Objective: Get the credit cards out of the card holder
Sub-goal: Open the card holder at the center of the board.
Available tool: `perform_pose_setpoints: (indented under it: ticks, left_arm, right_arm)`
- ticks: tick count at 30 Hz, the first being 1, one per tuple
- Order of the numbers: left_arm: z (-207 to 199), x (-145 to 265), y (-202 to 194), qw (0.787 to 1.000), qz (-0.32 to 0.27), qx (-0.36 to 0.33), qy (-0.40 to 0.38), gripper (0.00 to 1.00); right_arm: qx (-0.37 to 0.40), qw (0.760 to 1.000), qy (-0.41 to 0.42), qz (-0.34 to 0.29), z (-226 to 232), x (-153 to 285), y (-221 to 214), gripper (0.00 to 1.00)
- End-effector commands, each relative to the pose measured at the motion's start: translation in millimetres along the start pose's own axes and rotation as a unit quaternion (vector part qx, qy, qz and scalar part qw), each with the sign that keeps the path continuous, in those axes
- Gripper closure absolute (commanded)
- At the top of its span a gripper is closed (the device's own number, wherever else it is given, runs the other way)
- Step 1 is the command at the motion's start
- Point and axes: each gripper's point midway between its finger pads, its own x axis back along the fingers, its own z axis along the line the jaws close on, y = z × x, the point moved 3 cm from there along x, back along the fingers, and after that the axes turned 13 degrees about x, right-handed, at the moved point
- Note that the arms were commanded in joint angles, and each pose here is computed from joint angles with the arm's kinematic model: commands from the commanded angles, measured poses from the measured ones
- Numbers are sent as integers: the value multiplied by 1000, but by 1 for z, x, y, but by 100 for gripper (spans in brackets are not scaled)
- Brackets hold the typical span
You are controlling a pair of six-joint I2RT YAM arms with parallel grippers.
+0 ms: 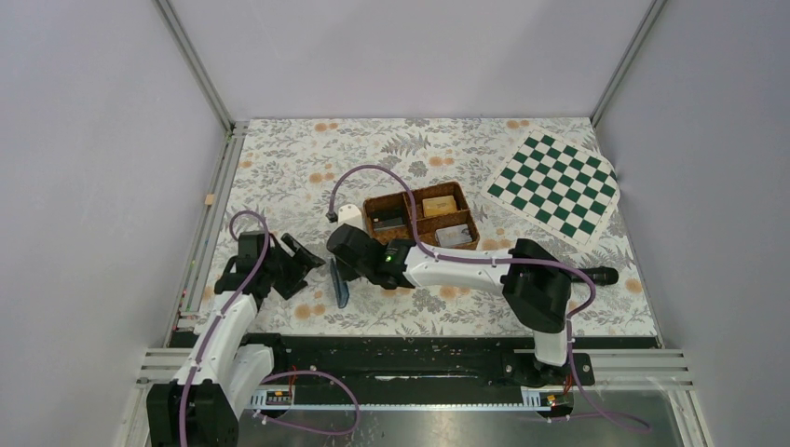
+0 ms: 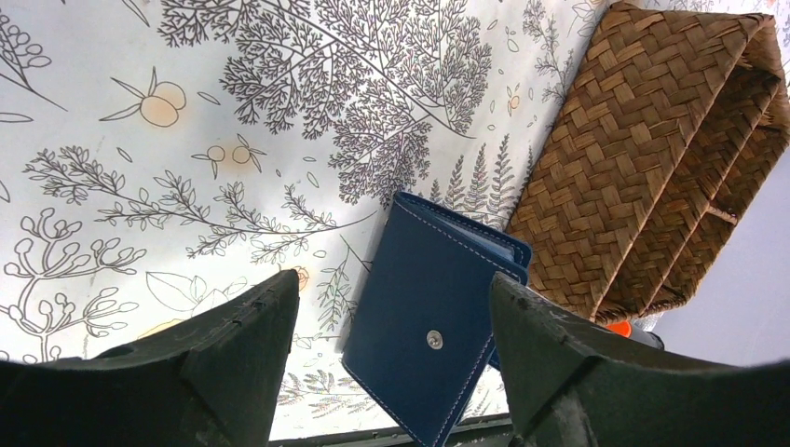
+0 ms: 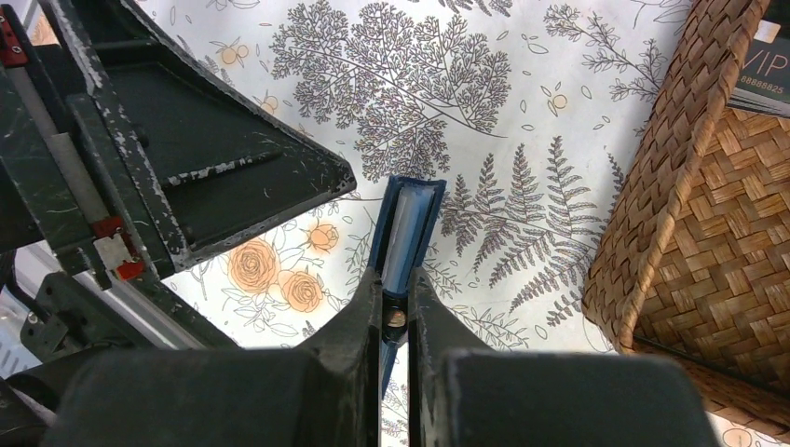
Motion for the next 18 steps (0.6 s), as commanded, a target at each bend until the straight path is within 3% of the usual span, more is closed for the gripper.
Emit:
perform_pose_setpoints:
  ticks: [1,18]
  left_arm:
    - [-22,10,1,998,-2,-39,-40,26]
    - [-32,17,-7,996,6,-55,-72,27]
  right_arm:
    - [-29,999,15,-43,2,18,24,100]
    - [-33,998,15,-41,2,15,22,100]
